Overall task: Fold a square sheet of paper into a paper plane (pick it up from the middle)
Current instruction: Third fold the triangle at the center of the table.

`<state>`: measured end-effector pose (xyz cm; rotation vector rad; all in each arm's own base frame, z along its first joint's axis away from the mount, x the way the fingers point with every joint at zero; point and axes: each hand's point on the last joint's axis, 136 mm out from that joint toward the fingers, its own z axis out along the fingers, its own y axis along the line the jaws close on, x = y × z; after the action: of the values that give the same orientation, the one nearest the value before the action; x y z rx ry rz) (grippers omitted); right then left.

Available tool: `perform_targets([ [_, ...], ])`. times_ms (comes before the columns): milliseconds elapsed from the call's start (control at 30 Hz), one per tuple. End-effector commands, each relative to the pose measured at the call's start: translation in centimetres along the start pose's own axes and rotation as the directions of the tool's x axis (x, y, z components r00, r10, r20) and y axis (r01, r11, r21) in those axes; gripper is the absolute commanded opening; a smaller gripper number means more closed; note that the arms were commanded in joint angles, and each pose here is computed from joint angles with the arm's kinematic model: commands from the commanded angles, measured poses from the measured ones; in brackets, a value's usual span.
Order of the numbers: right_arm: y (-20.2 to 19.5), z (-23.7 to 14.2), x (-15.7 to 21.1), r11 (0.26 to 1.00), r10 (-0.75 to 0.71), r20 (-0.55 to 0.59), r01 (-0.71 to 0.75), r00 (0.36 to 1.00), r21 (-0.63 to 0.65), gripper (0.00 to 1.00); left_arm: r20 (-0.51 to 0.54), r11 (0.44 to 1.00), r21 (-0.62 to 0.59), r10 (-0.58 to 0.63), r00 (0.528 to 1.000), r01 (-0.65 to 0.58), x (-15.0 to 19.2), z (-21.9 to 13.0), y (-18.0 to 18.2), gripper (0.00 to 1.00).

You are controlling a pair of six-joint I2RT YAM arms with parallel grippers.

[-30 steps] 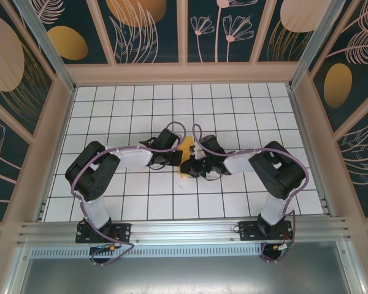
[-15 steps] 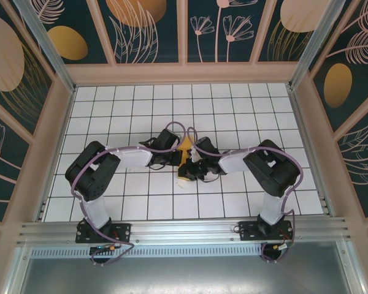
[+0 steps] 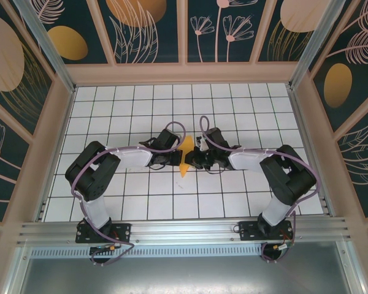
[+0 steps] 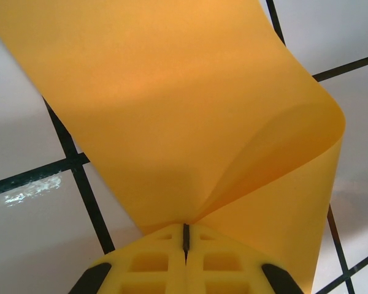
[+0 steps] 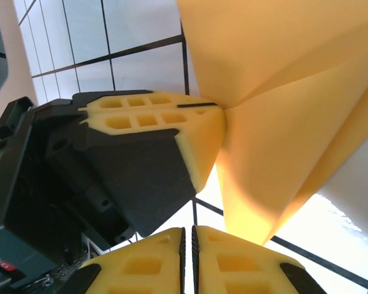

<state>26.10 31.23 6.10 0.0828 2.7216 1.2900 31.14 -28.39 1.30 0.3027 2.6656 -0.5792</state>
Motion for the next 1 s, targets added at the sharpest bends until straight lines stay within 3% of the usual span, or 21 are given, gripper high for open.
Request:
perform_targets([
  [0, -0.6, 0.5, 0.0, 1.000, -0.005, -0.010, 0.005, 1.000, 0.015, 0.15, -0.089, 0.994, -0.110, -0.028, 0.996, 0.018, 3.1, 1.2, 3.1, 0.00],
  [333, -4.0, 2.2, 0.1, 0.992, 0.036, -0.035, -0.031, 0.999, 0.124, 0.14, -0.110, 0.995, -0.101, -0.025, 0.994, 0.014, 3.5, 1.6, 3.0, 0.00],
  [600, -0.2, -0.5, -2.7, 0.998, -0.022, 0.047, 0.019, 0.999, 0.060, 0.15, -0.116, 0.994, -0.105, -0.020, 0.993, 0.008, 3.3, 1.7, 2.9, 0.00],
  [967, -2.2, 0.9, -4.3, 0.998, -0.004, 0.041, 0.002, 0.999, 0.059, 0.15, -0.116, 0.993, -0.120, -0.028, 0.993, 0.014, 3.2, 1.5, 3.1, 0.00],
])
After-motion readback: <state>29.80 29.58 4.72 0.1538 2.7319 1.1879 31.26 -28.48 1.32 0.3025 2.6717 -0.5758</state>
